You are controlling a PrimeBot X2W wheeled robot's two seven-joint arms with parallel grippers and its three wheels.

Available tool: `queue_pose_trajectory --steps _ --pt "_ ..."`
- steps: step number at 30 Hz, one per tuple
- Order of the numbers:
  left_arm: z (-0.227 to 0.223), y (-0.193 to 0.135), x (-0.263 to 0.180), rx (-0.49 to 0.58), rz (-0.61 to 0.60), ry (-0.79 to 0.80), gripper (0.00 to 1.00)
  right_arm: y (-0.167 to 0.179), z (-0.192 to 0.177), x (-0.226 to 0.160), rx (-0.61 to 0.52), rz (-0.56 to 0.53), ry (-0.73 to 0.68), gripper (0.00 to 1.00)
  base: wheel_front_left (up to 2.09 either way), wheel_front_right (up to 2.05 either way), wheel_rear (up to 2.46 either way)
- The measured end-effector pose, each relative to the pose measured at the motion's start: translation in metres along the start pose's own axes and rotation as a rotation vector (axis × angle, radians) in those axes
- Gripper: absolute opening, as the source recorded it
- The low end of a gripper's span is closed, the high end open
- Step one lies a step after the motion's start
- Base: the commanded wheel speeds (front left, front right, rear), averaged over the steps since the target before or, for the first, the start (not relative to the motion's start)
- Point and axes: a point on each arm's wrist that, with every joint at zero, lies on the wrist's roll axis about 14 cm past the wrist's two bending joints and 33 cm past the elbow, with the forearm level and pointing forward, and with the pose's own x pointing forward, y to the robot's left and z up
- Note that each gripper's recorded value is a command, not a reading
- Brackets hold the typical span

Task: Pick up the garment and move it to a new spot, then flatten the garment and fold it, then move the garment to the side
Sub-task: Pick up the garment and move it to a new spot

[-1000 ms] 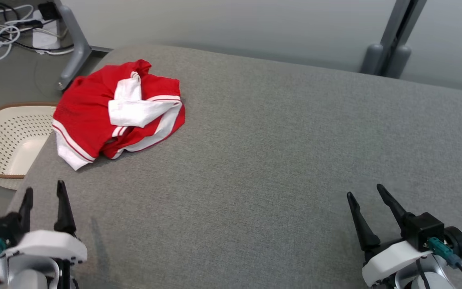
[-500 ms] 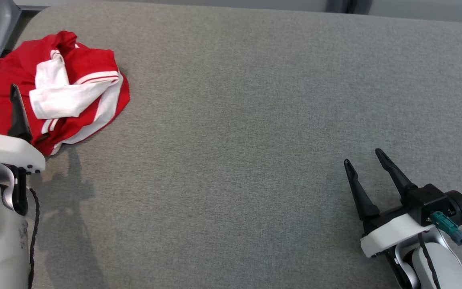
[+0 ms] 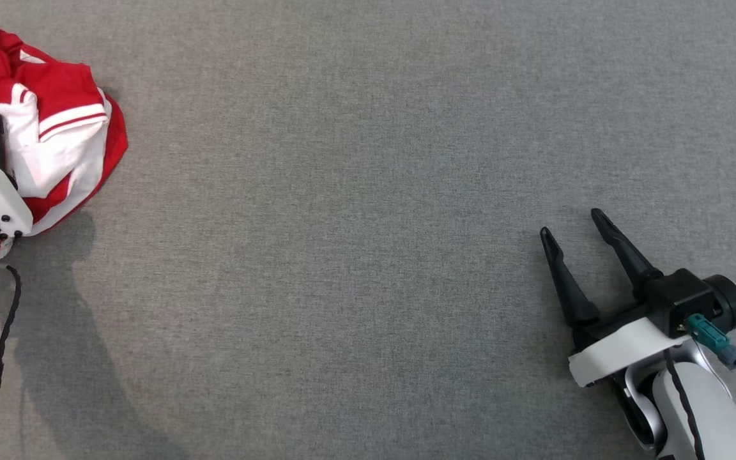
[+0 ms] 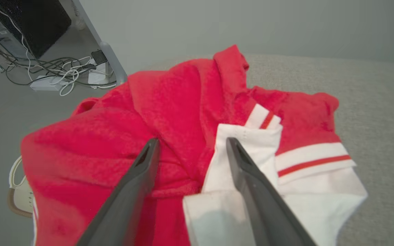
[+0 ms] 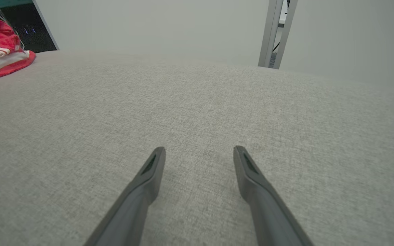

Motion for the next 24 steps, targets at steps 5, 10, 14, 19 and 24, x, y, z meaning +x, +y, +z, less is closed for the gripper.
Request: queue_pose_trajectory --steps 5,10,14,19,24 --pt "-0.033 -0.003 0.005 -0.018 0.027 0.185 1.00 -0.008 -0.005 -0.001 0.006 -0.023 0.012 1.00 0.00 0.00 0.00" --pt "-0.043 -0.001 0.005 -0.040 0.051 0.249 0.00 -0.009 -0.006 -0.002 0.016 -0.033 0.013 1.00 0.00 0.00 0.00" --pt "-0.041 0.002 0.004 -0.043 0.065 0.238 0.00 -0.010 -0.006 -0.002 0.023 -0.038 0.011 1.00 0.00 0.00 0.00" --pt "0.004 0.001 0.008 -0.018 0.056 0.080 0.00 -0.010 -0.001 -0.002 0.024 -0.043 0.000 1.00 0.00 0.00 0.00" --pt "0.065 -0.006 0.004 0.022 0.014 -0.112 0.00 -0.004 0.008 -0.004 0.035 -0.041 -0.019 1.00 0.00 0.00 0.00"
